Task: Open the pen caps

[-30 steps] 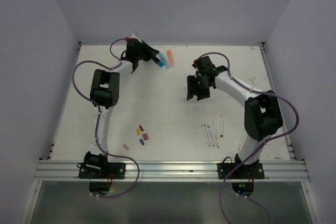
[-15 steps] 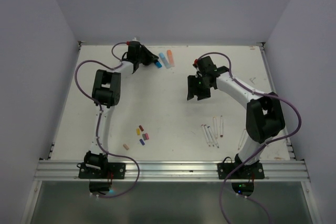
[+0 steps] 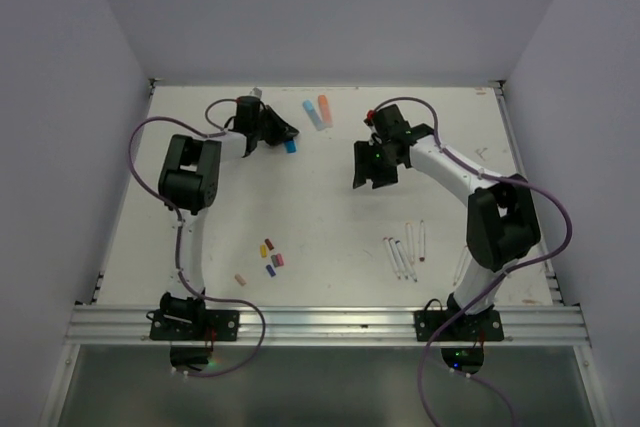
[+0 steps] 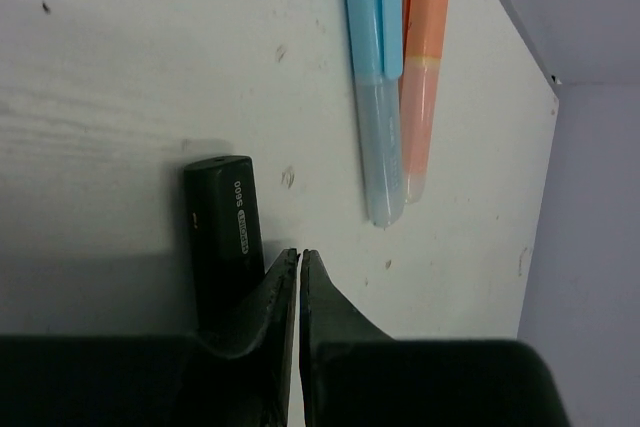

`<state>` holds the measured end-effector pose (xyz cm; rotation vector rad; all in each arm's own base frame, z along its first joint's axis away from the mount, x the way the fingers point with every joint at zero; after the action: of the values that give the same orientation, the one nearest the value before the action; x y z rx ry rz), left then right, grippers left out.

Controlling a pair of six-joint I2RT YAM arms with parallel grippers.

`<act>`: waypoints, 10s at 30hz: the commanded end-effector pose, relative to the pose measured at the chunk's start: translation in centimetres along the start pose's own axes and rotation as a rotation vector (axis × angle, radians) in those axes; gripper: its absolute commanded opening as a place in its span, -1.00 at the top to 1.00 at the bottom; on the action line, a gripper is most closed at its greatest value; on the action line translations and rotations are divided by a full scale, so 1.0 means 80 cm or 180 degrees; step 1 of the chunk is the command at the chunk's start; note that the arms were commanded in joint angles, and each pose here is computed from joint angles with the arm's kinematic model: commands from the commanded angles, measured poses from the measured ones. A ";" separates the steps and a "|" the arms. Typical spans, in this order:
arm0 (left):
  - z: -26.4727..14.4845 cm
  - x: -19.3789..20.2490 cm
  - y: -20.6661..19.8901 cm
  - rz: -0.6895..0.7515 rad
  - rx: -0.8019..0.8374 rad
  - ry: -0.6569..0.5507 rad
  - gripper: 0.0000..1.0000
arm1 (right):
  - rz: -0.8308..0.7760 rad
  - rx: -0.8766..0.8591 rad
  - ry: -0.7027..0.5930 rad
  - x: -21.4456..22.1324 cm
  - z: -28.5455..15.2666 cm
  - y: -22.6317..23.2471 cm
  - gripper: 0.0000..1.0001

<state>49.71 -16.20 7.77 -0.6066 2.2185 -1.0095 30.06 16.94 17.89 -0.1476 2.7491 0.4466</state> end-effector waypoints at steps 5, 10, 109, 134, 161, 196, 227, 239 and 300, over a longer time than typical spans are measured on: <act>-0.042 0.054 0.020 -0.0076 0.0078 0.0288 0.86 | -0.0197 -0.0224 -0.0107 -0.019 0.003 0.048 -0.17; -0.068 0.095 0.011 -0.0022 0.0193 0.0504 0.90 | -0.0126 -0.0351 -0.0043 -0.019 0.014 0.068 -0.17; -0.263 0.140 -0.119 0.2005 -0.0082 0.0459 1.00 | 0.0644 -0.0872 -0.0765 0.065 -0.115 0.040 -0.97; -0.342 0.273 -0.210 0.2004 0.0404 0.0712 1.00 | 0.0827 -0.1770 -0.0949 0.067 -0.130 0.072 -0.11; -0.378 0.277 -0.188 0.2072 0.1079 0.0921 -0.36 | 0.0525 -0.2464 -0.0878 0.067 -0.143 0.089 1.00; -0.436 0.282 -0.178 0.1428 0.3699 0.1638 1.00 | 0.0348 -0.3807 -0.1545 0.080 -0.189 0.098 1.00; -0.446 0.293 -0.153 0.1298 0.3990 0.1771 1.00 | 0.0743 -0.4798 -0.1715 0.013 -0.197 0.103 1.00; -0.388 0.284 -0.121 0.1612 0.1907 0.1404 1.00 | 0.0640 -0.2090 -0.1039 0.020 -0.162 0.069 1.00; -0.179 0.279 -0.038 0.1652 -0.1182 0.1430 0.69 | 0.0239 -0.0589 0.0806 0.074 0.088 0.024 0.53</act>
<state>24.22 -25.58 10.45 0.0845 2.7452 -0.6125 25.69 20.78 10.06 -0.1492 2.9809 0.8435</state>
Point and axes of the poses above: each gripper's point midway between its finger pads, its own z axis out along the fingers, its own y axis along the line the jaws close on, x = y × z, the point moved 10 cm from there along -z, back along the fingers, and after that the axes turned 1 degree about -z, right-handed, at the moved point
